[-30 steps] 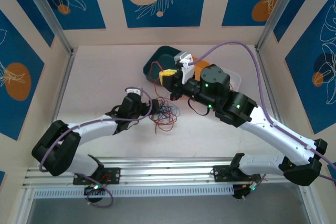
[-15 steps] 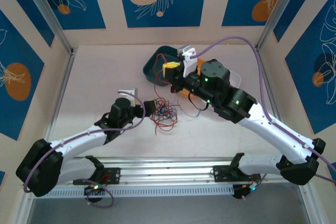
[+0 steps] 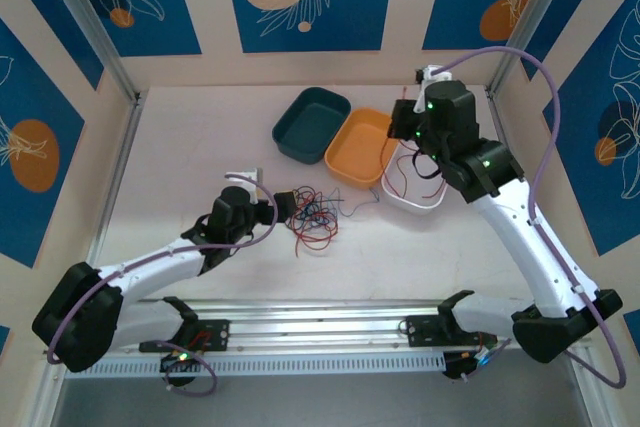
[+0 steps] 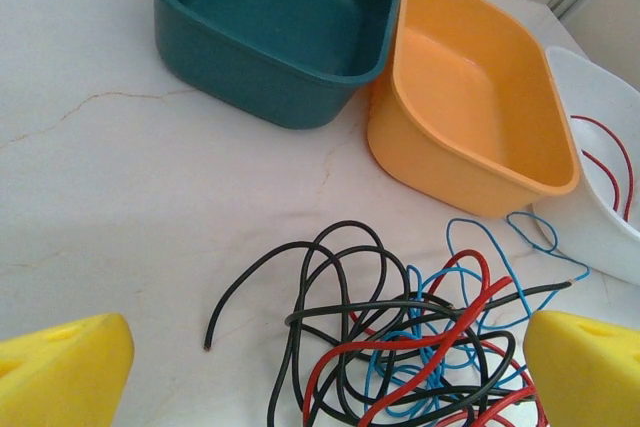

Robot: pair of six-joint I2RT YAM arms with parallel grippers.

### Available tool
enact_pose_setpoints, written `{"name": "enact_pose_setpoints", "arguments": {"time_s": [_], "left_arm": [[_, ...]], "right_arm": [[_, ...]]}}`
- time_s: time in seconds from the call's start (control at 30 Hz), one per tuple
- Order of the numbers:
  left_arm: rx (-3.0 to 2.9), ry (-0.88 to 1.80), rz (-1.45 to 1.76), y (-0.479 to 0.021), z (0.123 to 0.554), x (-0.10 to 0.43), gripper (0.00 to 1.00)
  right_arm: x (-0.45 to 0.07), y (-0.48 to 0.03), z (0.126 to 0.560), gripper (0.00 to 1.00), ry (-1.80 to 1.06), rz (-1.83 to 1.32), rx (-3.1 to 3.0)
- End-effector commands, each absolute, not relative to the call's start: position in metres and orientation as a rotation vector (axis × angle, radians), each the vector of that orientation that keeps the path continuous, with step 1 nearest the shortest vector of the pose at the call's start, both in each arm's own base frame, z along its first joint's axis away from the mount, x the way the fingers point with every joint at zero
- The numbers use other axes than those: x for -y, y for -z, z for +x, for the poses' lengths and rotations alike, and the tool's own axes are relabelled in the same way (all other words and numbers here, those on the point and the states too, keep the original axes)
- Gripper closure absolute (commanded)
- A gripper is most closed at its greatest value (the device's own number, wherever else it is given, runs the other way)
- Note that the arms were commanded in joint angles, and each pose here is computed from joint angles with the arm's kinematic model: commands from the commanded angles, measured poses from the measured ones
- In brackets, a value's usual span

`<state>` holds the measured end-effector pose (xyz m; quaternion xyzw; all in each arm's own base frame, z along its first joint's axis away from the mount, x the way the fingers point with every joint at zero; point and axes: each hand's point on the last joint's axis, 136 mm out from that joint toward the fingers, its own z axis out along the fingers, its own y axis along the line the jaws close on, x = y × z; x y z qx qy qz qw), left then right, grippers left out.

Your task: Untangle the cables

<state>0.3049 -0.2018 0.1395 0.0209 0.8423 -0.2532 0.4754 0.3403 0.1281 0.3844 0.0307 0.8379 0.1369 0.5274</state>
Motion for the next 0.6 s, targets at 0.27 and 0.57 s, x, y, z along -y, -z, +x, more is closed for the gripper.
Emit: {"name": "enact_pose_setpoints", "arguments": {"time_s": [0.27, 0.57], "left_arm": [[-2.052, 0.581, 0.035, -0.140, 0.310, 0.195, 0.00], [-2.055, 0.570, 0.032, -0.138, 0.309, 0.193, 0.00]], "right_arm": [[-0.058, -0.315, 0.358, 1.00, -0.233, 0.308, -2.171], [-0.031, -0.282, 0.384, 1.00, -0.205, 0.384, -2.208]]}}
